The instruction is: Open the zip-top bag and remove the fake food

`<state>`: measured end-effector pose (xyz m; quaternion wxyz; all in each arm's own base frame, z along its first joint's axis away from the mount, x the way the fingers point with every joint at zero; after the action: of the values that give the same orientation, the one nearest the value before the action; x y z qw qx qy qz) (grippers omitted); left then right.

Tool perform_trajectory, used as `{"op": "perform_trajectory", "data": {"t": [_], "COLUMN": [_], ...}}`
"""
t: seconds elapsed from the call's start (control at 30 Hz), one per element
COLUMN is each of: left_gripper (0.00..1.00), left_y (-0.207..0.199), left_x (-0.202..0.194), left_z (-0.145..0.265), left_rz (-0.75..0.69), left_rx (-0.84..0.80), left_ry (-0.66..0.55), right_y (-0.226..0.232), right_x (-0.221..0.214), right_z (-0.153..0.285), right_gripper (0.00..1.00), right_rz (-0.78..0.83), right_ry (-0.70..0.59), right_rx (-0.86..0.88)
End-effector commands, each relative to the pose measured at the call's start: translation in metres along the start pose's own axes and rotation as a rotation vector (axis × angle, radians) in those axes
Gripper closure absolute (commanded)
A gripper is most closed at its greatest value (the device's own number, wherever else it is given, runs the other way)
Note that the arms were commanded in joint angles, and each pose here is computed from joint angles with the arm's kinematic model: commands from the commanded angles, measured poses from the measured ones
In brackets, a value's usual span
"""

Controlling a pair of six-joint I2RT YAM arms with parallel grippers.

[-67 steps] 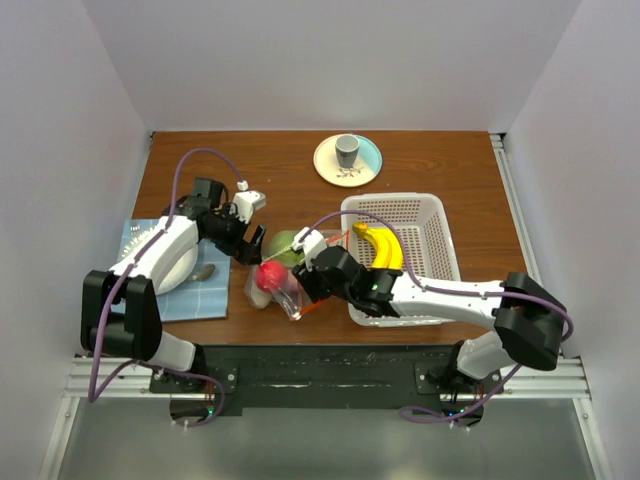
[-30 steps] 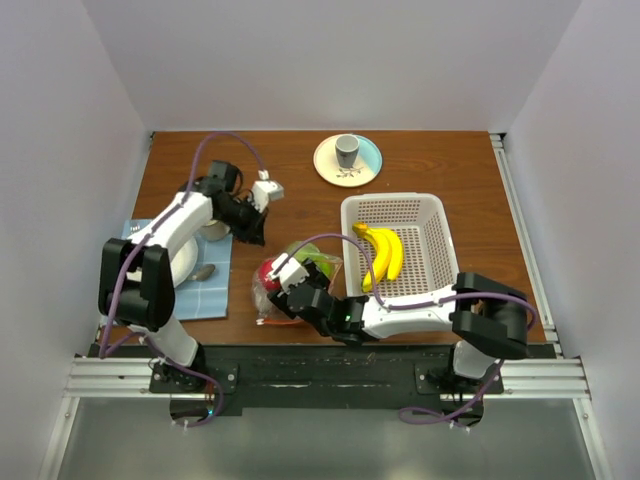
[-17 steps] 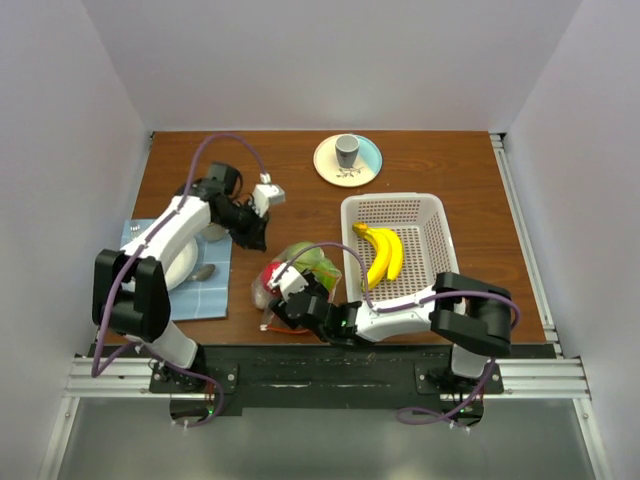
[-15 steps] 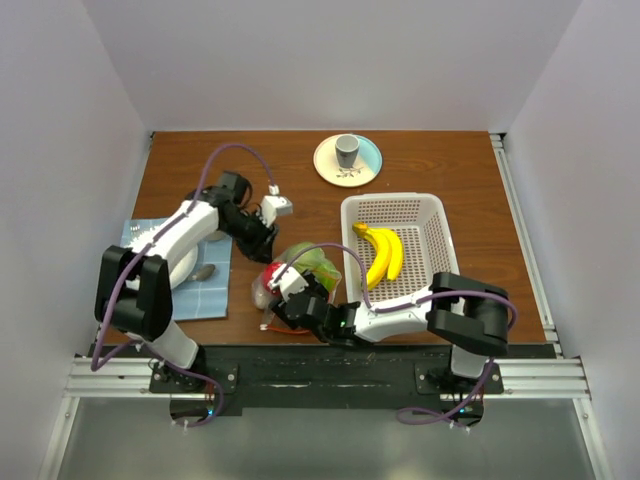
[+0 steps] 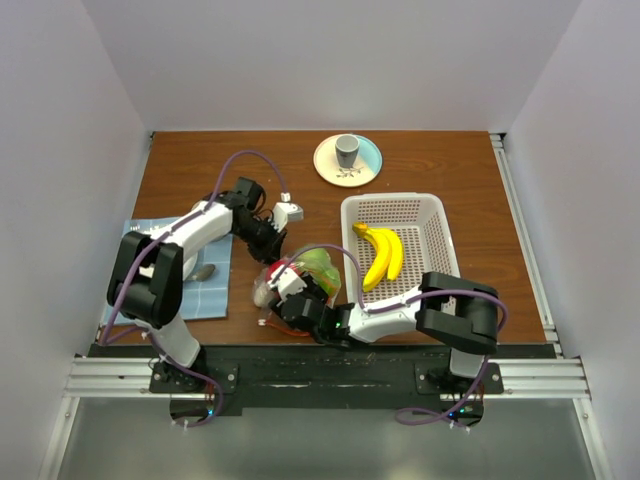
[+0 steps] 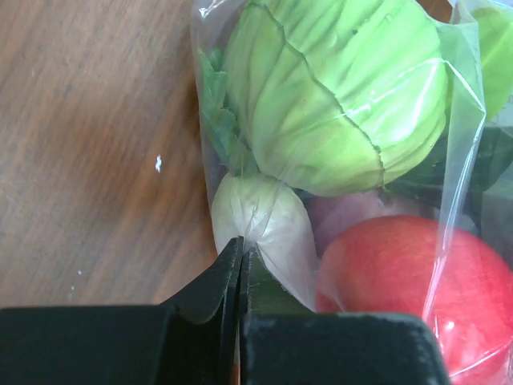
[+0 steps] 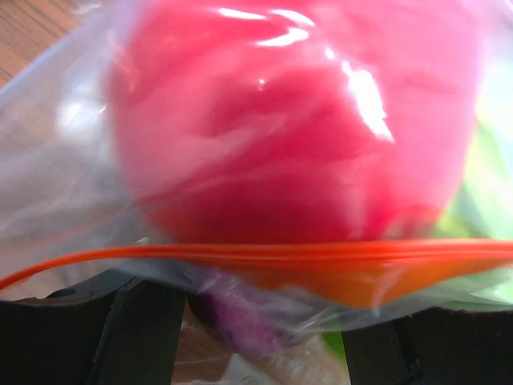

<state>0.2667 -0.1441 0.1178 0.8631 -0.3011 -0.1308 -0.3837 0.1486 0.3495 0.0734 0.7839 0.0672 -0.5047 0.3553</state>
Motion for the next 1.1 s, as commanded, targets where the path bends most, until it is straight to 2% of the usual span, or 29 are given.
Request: {"op": "perform_trajectory", "data": {"t": [0.0, 0.17, 0.2, 0.33, 0.5, 0.67, 0.77, 0.9, 1.03, 1.07], "left_gripper": [1.00, 1.00, 1.00, 1.00, 1.00, 1.00, 1.00, 1.00, 1.00, 1.00], "left_y": [-0.013, -0.007, 0.000, 0.023, 0.047, 0.049, 0.050, 0.044, 0.038, 0.036], "left_x": [0.000, 0.007, 0.009, 0.012, 0.009, 0.005, 0.002, 0.002, 0.001, 0.000], "left_z": [-0.005, 0.014, 0.019, 0.041, 0.063, 0.067, 0.069, 0.071, 0.074, 0.074], "left_rz": [-0.019, -0.048, -0.054, -0.069, -0.064, -0.057, -0.058, -0.057, -0.054, -0.051], "left_rx": [-0.075, 0.014, 0.072, 0.266, 0.447, 0.479, 0.501, 0.483, 0.464, 0.454], "left_ry": [0.012, 0.002, 0.008, 0.018, 0.020, 0.004, 0.010, -0.001, -0.010, -0.008], "right_y": [0.016, 0.014, 0.013, 0.001, -0.023, -0.036, -0.041, -0.047, -0.076, -0.094], "right_x": [0.004, 0.006, 0.006, 0.008, 0.012, 0.017, 0.017, 0.016, 0.032, 0.034], "right_z": [-0.009, 0.000, 0.002, 0.022, 0.057, 0.076, 0.082, 0.085, 0.101, 0.111], "right_gripper": [0.51, 0.72, 0.78, 0.93, 0.98, 0.97, 0.93, 0.93, 0.96, 0.97], "right_rz": [-0.025, -0.026, -0.024, -0.045, -0.109, -0.147, -0.167, -0.178, -0.191, -0.193], "right_ry": [-0.015, -0.019, -0.013, 0.003, -0.033, -0.037, -0.022, -0.016, -0.034, -0.050], "right_rx": [0.068, 0.114, 0.118, 0.136, 0.136, 0.135, 0.122, 0.093, -0.082, -0.190]}}
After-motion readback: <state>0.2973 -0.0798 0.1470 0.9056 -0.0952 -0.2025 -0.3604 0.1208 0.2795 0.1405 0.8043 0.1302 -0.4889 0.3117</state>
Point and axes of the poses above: each gripper's point midway between its finger pads, its own z axis back along the fingers, its own y axis along the line the jaws close on, x = y × z, the point moved 7 cm from there along z, back along the fingers, and after that the axes turned 2 degrees about z, right-handed, at the moved point
